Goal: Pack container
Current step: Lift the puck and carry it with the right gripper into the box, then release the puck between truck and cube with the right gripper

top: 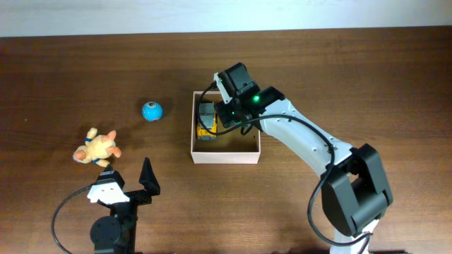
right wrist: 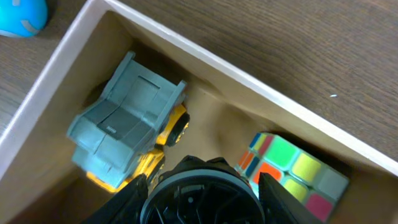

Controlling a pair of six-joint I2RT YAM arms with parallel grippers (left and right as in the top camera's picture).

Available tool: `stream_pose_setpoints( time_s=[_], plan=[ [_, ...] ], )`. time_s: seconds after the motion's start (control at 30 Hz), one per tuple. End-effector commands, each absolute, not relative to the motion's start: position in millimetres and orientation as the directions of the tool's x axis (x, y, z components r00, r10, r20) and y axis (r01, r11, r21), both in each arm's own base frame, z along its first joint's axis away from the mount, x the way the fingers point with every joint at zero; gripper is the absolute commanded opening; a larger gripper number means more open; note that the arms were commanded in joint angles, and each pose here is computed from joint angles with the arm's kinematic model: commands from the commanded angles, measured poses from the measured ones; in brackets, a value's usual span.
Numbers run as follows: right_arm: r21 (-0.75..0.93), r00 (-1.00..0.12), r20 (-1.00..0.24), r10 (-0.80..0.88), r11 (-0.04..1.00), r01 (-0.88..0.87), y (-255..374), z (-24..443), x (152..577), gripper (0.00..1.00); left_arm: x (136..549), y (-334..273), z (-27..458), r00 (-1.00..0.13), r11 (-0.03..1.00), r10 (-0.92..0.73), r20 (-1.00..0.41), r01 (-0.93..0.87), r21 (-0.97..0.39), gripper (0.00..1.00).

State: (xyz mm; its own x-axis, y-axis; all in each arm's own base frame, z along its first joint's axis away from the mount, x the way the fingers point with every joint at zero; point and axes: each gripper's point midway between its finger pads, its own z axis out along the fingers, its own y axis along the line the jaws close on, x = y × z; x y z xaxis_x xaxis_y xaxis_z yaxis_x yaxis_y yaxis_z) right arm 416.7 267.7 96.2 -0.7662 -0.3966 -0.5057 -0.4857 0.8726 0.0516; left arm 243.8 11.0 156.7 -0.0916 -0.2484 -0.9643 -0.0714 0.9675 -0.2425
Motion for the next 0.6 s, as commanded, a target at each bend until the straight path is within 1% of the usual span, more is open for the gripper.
stream_pose_setpoints(
  time_s=[0.0,0.27,0.57],
  plan=[
    [0.045,-0.764,-0.504,-0.404,0.871,-0.49,277.3,87.3,420.1,0.49,243.8,10.1,156.3,-0.09,0.972,-0.233,-0.968,-0.062,-0.228,0.99],
    [0.043,-0.768,-0.489,-0.415,0.867,-0.496,285.4,59.5,424.7,0.49,243.8,10.1,156.2,-0.09,0.972,-0.233,-0.968,-0.062,-0.228,0.99],
    [0.04,-0.745,-0.538,-0.395,0.87,-0.491,289.1,65.1,437.4,0.49,243.8,10.1,156.3,-0.09,0.972,-0.233,-0.968,-0.062,-0.228,0.99]
  ],
)
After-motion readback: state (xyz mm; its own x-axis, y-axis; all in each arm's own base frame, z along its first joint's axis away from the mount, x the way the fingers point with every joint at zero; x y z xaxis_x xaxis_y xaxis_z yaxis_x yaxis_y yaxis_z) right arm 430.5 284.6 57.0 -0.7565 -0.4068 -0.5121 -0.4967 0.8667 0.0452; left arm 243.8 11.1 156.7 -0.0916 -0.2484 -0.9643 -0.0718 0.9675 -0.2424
